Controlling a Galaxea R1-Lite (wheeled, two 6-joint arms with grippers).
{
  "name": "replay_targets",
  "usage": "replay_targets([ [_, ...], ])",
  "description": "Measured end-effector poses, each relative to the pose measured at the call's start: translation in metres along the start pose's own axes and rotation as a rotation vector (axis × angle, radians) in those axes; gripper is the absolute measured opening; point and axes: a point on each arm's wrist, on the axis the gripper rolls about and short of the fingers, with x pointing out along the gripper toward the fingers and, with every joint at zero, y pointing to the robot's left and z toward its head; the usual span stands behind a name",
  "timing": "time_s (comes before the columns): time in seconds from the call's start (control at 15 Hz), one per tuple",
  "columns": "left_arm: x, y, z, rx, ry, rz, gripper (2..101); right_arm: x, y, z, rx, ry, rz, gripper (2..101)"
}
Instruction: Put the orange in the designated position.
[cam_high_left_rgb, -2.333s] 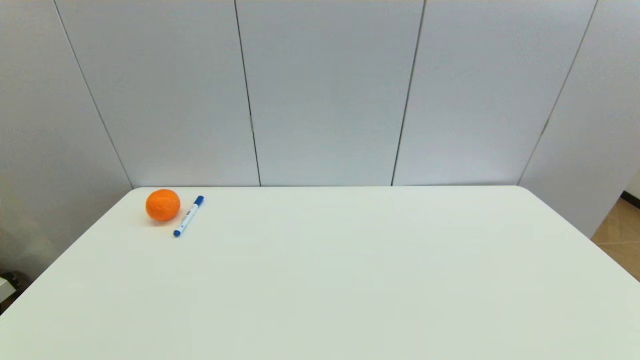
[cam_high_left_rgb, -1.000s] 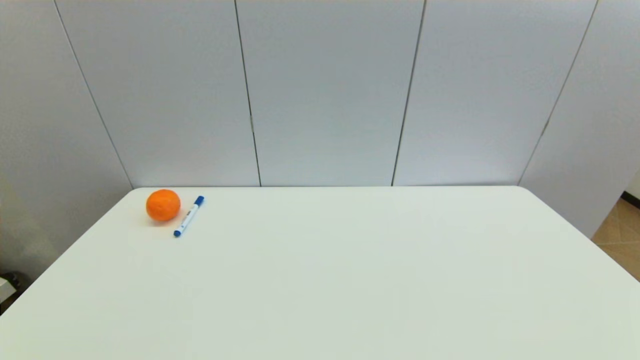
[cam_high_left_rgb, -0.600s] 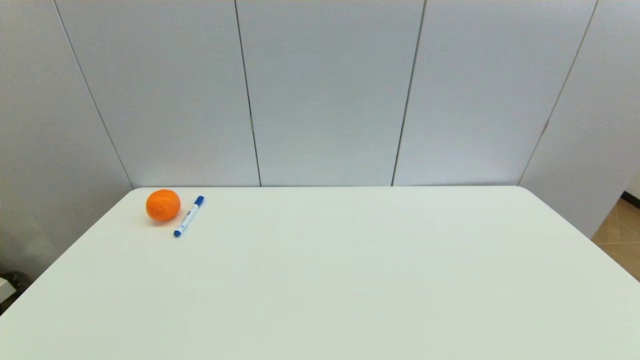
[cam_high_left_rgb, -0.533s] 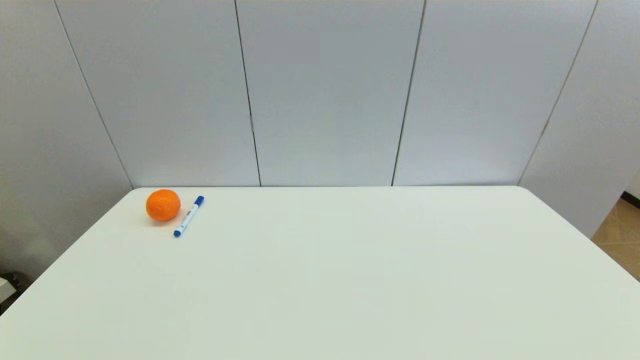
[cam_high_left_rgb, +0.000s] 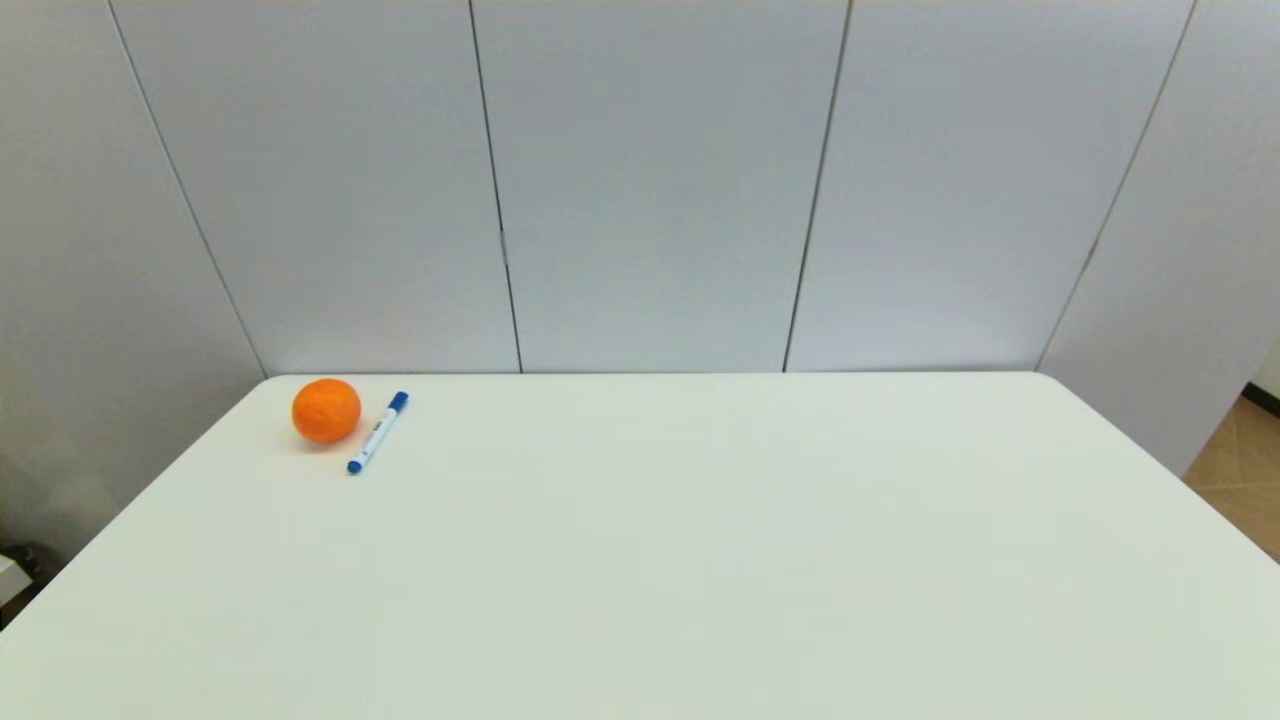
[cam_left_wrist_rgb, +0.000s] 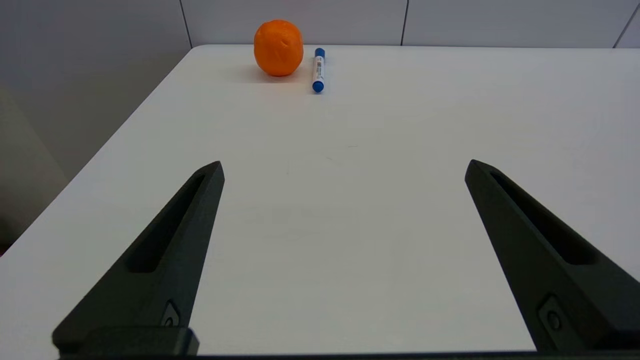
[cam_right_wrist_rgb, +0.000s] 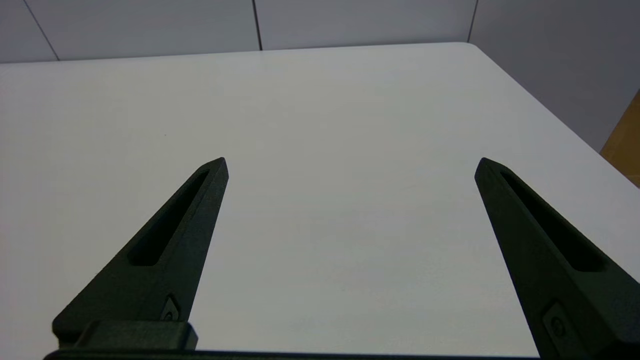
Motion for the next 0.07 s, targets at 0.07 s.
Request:
replay_targets([
  [0.07,0.0,0.0,0.0,0.0,0.0,0.0,97.8,0.0,0.0,0.0,0.0,0.0,0.0,97.9],
])
